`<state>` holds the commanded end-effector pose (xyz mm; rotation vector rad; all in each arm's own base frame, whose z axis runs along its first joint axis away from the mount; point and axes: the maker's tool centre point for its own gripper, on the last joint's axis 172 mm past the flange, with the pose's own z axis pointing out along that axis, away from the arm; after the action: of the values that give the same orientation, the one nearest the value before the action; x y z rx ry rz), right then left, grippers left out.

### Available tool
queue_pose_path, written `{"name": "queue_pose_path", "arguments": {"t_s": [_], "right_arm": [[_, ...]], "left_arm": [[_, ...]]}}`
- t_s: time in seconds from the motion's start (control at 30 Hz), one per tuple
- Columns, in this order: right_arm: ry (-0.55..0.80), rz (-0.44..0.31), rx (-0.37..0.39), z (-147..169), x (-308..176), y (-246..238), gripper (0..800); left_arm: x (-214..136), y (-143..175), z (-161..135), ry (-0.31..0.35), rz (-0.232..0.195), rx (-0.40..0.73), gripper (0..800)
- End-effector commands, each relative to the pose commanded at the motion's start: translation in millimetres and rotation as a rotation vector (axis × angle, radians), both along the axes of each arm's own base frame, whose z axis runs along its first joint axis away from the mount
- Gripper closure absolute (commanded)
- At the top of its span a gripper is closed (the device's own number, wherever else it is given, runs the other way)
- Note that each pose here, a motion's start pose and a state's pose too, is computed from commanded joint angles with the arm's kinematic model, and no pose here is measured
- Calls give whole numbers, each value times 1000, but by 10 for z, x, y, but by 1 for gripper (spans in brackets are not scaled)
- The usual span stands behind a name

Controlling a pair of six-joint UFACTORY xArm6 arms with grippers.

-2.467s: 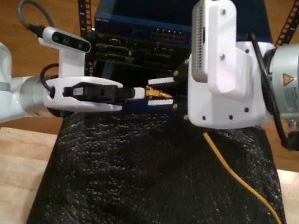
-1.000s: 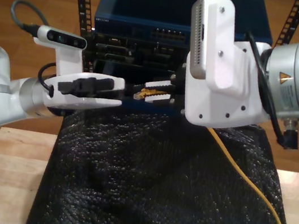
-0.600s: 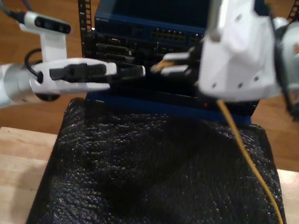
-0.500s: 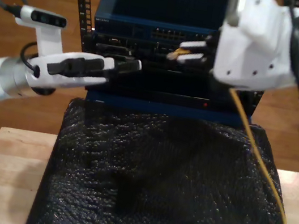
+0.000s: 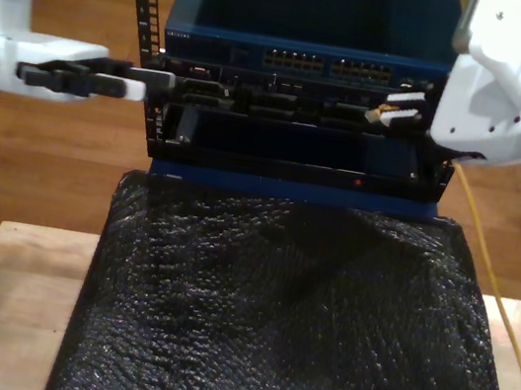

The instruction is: Grab the cable and plug it in

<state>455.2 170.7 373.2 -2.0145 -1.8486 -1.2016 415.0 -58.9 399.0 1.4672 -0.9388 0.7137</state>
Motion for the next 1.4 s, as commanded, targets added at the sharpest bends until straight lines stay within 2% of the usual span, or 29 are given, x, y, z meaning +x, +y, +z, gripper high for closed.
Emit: {"name": "queue_pose_path", "arguments": {"t_s": [0.17,0.27,0.47,0.67,0.9,1.1,1.27,1.4], "right_arm": [[38,-11,-28,-235,-11,-112,800],[57,-11,-46,-364,-37,-153,800],[93,-9,-67,-571,-54,-196,800],[124,-1,-83,-735,-103,-210,800],[144,-12,-86,-837,-123,-270,800],[162,-12,-89,-926,-135,-280,800],[171,-12,-90,-972,-156,-282,800],[177,-11,-91,-1003,-173,-283,800]], "left_arm": [[-127,399,-204,-42,-6,153,2],[-247,626,-345,-84,-30,263,2],[-602,1057,-660,-115,-100,440,2],[-959,1473,-816,-168,-182,586,0],[-1552,1774,-959,-233,-271,647,0],[-2136,1961,-1190,-242,-347,639,0],[-2520,2020,-1428,-295,-380,634,0],[-2875,1911,-1588,-287,-429,618,0]]}}
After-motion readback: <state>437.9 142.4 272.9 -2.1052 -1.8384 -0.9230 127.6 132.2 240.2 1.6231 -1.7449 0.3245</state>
